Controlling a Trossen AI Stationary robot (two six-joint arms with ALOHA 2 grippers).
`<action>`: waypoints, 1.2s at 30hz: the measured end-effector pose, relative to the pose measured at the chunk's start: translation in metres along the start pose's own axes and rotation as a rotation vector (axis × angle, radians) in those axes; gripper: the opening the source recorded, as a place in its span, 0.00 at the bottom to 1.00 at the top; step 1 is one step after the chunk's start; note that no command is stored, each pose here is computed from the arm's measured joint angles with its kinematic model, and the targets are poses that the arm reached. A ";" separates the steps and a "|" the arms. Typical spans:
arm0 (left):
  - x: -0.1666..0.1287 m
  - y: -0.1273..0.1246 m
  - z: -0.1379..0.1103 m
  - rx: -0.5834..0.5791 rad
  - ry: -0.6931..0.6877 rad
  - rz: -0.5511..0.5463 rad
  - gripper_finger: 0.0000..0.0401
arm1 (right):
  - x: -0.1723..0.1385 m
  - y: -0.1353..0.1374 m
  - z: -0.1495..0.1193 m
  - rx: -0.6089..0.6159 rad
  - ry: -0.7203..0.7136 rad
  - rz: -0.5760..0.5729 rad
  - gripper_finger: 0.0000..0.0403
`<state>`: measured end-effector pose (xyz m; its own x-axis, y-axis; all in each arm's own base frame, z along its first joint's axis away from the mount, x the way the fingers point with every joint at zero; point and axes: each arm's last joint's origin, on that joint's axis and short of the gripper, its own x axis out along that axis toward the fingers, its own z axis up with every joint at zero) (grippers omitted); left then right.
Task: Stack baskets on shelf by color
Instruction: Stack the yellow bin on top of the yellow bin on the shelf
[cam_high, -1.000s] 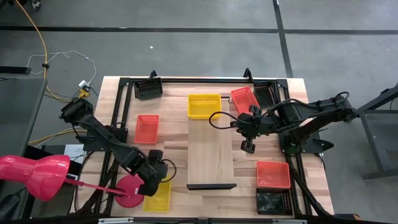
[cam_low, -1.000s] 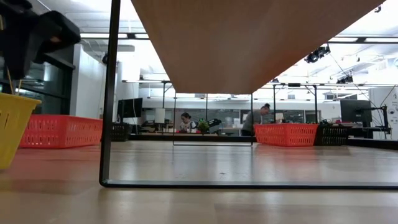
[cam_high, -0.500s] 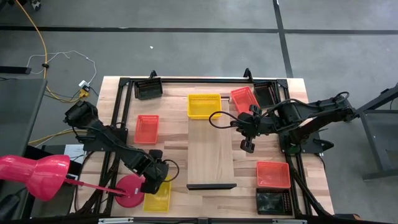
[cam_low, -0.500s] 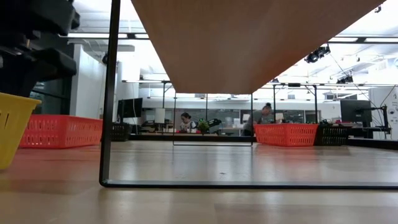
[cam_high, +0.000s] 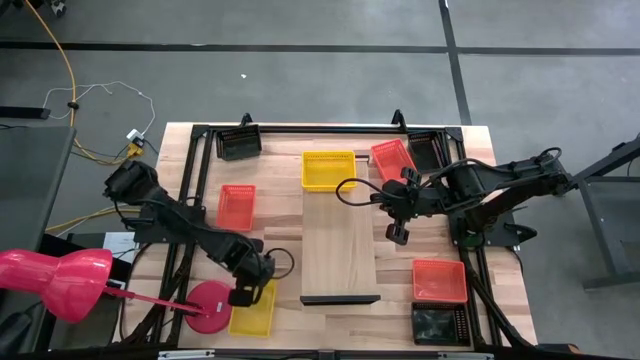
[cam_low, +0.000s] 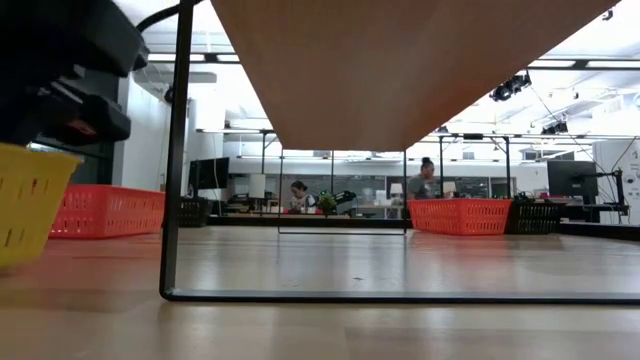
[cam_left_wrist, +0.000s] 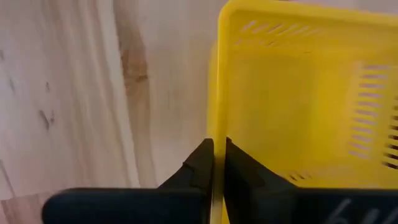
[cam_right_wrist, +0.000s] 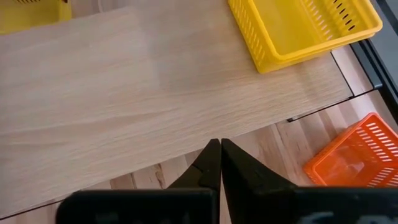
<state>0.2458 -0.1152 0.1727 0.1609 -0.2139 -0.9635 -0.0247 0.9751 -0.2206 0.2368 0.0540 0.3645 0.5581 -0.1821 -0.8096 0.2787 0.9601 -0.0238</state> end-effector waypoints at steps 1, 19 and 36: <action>-0.003 0.001 0.001 0.001 -0.002 -0.017 0.02 | 0.000 0.000 0.000 0.001 -0.001 0.000 0.00; -0.152 0.049 -0.046 -0.378 -0.462 -0.139 0.00 | 0.000 0.001 0.003 0.024 -0.033 -0.003 0.00; -0.259 0.104 0.011 -0.938 -1.245 0.245 0.00 | 0.001 -0.004 0.009 0.185 -0.106 -0.079 0.00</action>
<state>0.2123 0.0427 0.4012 0.7275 0.5785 -0.3688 -0.6723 0.4940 -0.5513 0.2427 0.0477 0.3689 0.6056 -0.2856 -0.7428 0.4576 0.8886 0.0314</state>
